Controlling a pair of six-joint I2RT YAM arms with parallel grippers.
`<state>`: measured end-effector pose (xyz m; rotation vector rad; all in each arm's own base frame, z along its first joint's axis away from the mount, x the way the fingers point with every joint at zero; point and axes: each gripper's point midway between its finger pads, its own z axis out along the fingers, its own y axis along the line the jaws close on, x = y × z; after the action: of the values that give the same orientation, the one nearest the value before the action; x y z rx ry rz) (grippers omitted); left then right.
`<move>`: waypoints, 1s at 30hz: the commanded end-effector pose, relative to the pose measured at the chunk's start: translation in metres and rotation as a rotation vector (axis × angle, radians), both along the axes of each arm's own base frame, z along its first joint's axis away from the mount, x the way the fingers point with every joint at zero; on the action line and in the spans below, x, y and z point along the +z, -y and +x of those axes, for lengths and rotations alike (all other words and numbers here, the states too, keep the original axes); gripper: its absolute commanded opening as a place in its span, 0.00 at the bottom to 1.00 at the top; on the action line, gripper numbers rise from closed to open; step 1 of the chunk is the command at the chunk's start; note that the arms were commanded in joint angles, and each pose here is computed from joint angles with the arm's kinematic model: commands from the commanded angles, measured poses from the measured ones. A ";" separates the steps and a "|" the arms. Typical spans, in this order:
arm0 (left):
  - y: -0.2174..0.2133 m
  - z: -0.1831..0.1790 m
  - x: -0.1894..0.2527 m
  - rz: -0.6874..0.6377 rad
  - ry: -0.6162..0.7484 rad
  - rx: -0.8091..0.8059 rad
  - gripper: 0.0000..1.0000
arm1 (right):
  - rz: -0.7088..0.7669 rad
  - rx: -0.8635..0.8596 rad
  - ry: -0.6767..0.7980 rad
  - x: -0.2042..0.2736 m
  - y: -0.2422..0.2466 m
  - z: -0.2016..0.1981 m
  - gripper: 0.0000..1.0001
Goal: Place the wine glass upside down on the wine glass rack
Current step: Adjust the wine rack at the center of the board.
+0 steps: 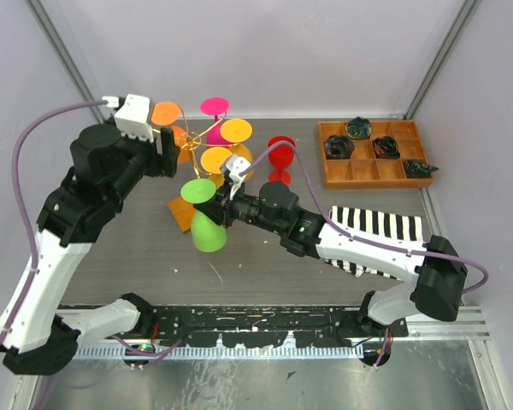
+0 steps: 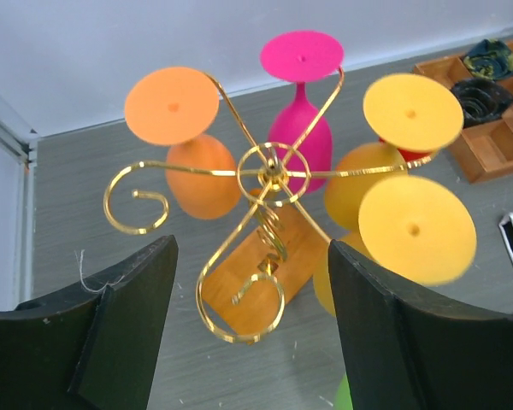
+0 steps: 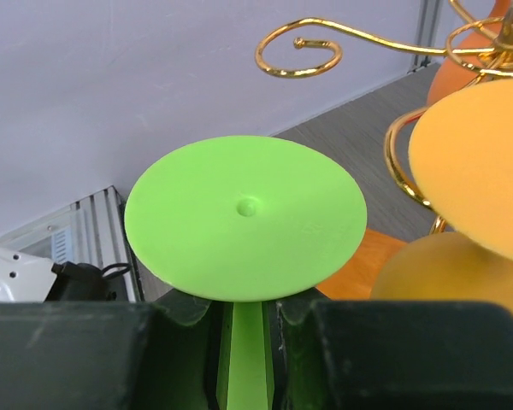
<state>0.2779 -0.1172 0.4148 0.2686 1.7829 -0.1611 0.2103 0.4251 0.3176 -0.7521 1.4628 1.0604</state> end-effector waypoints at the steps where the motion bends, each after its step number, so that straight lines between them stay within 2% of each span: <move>1: 0.003 0.026 0.014 0.013 0.009 0.027 0.78 | 0.160 -0.075 0.114 0.050 0.004 0.011 0.01; 7: 0.018 0.062 -0.004 0.038 -0.085 0.007 0.77 | 0.249 -0.135 0.204 0.053 0.010 0.019 0.01; 12: 0.023 0.078 -0.015 0.057 -0.123 0.022 0.71 | 0.266 -0.131 0.216 0.050 0.004 0.022 0.01; 23: 0.025 0.097 -0.032 0.097 -0.173 0.050 0.54 | 0.263 -0.138 0.217 0.043 -0.004 0.027 0.01; 30: 0.026 0.099 -0.036 0.103 -0.182 0.050 0.46 | 0.263 -0.146 0.221 0.043 -0.006 0.029 0.01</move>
<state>0.3746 -0.1455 0.3679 0.2988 2.0059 -0.0644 0.2393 0.4323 0.3285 -0.5976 1.2413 0.9915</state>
